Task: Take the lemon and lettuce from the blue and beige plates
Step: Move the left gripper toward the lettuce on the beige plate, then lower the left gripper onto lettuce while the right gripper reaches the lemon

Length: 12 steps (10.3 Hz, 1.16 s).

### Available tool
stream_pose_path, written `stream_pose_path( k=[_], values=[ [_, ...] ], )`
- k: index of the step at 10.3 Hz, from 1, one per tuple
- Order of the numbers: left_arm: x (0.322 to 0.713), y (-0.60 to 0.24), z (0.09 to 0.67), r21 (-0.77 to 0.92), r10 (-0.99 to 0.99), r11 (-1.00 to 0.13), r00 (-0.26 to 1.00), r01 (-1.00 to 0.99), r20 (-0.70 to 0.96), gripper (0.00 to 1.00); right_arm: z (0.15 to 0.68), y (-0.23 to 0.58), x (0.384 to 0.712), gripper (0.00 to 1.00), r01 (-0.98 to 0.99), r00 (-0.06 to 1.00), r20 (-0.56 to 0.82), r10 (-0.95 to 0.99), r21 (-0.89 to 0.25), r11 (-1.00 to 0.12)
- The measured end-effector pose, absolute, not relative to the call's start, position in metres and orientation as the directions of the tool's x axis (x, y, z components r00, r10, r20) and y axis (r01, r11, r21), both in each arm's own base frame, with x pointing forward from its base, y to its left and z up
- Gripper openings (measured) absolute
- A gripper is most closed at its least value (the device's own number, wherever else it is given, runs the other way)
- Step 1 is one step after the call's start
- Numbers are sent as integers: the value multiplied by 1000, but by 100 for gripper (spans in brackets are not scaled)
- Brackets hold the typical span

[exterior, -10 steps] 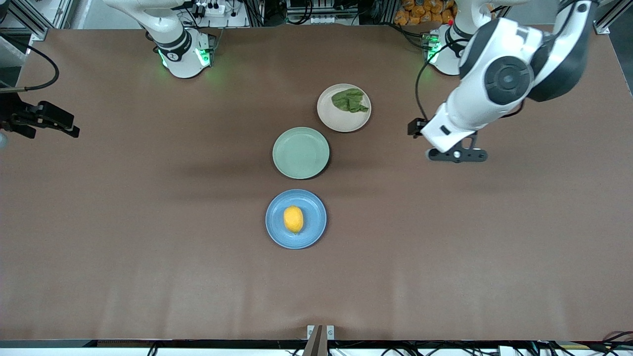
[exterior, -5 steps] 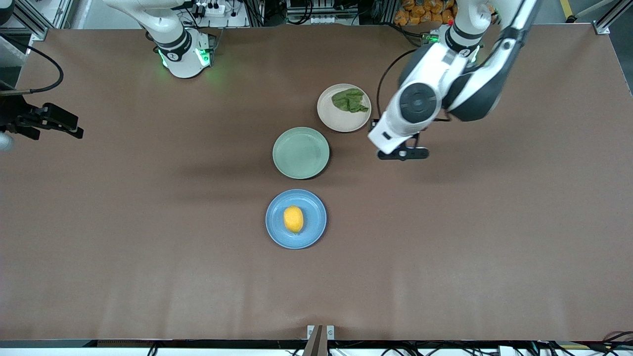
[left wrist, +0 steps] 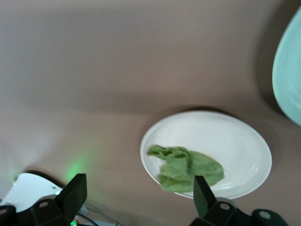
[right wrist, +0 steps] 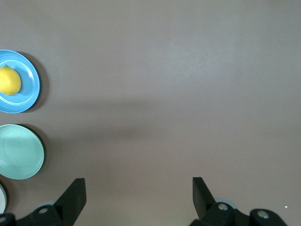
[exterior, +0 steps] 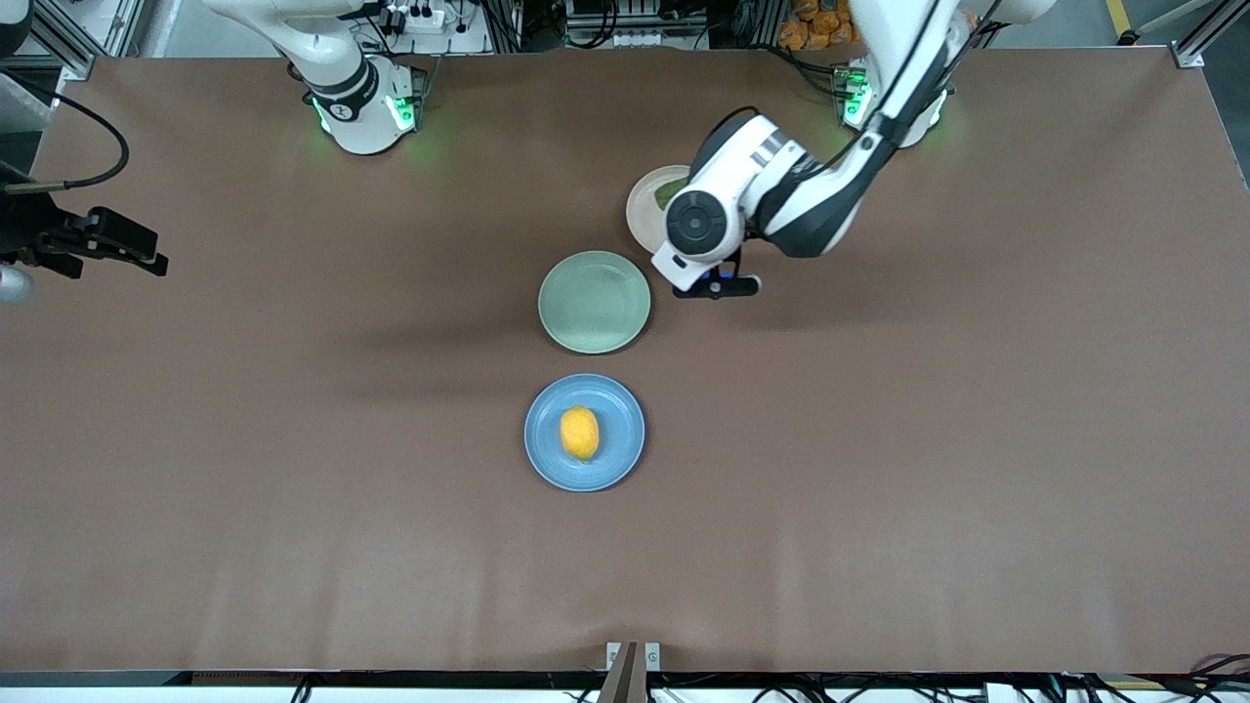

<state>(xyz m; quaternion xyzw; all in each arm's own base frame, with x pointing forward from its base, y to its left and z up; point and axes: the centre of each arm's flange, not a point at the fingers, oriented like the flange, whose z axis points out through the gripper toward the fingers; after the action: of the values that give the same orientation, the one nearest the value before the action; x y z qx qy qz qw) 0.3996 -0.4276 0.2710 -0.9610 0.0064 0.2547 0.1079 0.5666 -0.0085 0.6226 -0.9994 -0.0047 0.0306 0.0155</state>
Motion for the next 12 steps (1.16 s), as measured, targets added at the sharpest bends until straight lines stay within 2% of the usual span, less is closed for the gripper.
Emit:
stream_pose_path(
  k=[4,6,12],
  values=[
    [354,-463,213,-228,19,-965,837,-127,-546,100,610,4,573,100,28,996,-81,31,-33,-999],
    [337,-471,195,-229,13,-962,814,-148,-580,100,588,41,589,100,-31,997,-70,-29,-29,-999],
    [312,-483,162,-222,6,-960,781,-170,-624,100,445,224,645,100,-176,984,14,-178,-104,-979]
  ],
)
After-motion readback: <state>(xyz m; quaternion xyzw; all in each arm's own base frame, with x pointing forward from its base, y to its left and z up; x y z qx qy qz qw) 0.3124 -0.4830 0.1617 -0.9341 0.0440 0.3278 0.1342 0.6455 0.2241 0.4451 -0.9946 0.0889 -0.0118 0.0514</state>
